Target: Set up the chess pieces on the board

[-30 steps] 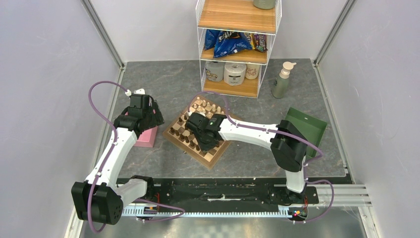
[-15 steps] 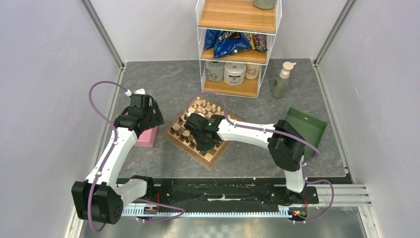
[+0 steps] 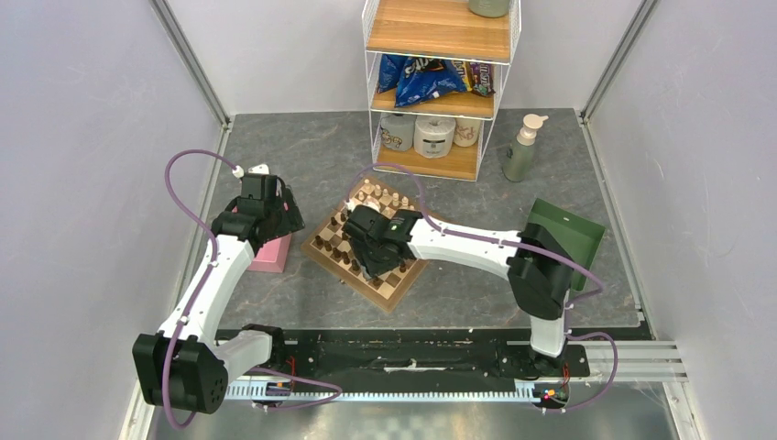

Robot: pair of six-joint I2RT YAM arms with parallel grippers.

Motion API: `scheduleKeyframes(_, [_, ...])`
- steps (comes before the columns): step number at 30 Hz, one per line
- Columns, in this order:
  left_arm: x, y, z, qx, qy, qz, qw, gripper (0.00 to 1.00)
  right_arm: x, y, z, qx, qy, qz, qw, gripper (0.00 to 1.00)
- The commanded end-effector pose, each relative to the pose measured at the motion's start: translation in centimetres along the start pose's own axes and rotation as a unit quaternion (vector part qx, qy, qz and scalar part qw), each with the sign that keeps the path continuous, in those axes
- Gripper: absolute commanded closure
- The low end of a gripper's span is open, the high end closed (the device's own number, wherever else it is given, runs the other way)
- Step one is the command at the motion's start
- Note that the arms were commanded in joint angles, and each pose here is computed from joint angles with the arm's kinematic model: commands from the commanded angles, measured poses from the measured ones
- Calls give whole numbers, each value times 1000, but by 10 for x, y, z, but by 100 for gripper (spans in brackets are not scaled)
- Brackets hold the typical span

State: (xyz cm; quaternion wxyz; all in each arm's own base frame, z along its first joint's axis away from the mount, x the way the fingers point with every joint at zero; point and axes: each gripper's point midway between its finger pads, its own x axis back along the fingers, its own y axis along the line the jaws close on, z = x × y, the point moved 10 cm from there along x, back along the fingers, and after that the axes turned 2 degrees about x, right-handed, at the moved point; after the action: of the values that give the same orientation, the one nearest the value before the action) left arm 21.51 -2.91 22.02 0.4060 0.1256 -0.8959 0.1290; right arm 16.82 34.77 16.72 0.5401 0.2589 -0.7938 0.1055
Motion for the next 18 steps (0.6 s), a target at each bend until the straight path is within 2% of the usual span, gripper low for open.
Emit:
scheduleKeyframes(1, [-2, 0, -2, 0, -7, 4, 1000, 20, 49, -7, -15, -9, -97, 10, 995, 44])
scheduleKeyframes(6, [-2, 0, -2, 1, -8, 5, 1000, 20, 50, -31, -9, -50, -104, 42, 992, 43])
scheduleKeyframes(11, [-2, 0, -2, 0, -7, 6, 1000, 20, 33, -50, -2, -90, -58, 37, 994, 44])
scheduleKeyframes(18, [-1, 0, -2, 0, -8, 7, 1000, 20, 16, -56, -1, -99, -25, 32, 994, 47])
